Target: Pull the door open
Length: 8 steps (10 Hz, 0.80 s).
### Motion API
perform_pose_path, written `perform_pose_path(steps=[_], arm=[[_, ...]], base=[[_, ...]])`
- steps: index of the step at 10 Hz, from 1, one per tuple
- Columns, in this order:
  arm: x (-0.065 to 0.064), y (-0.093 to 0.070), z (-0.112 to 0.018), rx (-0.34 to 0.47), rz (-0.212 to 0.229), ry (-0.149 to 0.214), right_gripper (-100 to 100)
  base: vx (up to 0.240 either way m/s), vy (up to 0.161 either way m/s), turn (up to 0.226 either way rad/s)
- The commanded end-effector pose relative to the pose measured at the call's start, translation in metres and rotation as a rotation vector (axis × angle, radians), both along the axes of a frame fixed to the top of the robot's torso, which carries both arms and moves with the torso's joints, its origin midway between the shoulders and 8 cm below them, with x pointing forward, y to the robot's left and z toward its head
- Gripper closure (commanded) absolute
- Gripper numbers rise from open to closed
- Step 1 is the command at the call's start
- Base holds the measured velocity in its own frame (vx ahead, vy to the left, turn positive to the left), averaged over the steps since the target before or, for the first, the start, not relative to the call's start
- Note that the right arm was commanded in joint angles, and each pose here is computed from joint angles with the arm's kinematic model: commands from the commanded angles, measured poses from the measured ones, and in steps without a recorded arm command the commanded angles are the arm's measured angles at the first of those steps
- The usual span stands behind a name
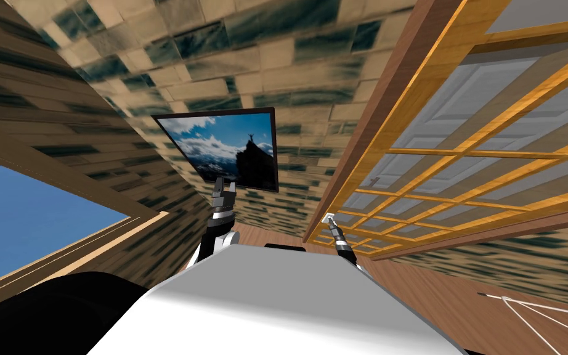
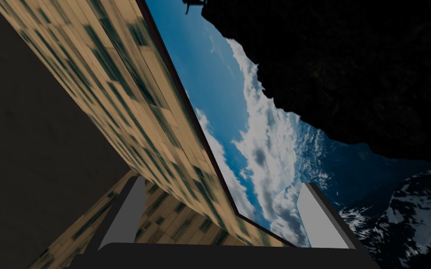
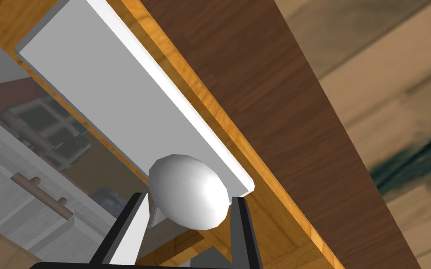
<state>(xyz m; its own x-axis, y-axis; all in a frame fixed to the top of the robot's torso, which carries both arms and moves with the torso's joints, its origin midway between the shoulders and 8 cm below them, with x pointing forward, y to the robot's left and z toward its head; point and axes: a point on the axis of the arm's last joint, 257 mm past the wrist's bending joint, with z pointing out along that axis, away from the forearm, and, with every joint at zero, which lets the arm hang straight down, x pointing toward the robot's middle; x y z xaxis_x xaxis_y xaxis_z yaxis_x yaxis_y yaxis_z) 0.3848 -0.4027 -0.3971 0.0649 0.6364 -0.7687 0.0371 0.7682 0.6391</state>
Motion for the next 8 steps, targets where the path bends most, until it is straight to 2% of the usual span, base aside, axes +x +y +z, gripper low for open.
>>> perform_pose_path(steps=[1, 5, 6, 7, 8], arm=[[0.0001, -0.0037, 0.0015, 0.031, -0.007, -0.006, 100], [0.0018, -0.0085, 0.0037, 0.172, -0.029, -0.026, 100], [0.0018, -0.0085, 0.0037, 0.177, -0.029, -0.027, 100], [0.0024, -0.0101, 0.0043, 0.227, -0.036, -0.035, 100], [-0.0025, -0.0119, 0.0033, 0.158, -0.034, -0.026, -100]], base=[[-0.028, -0.017, 0.044], [-0.051, -0.022, 0.079], [-0.041, -0.019, 0.027], [-0.051, -0.025, 0.101], [-0.034, 0.001, 0.013]])
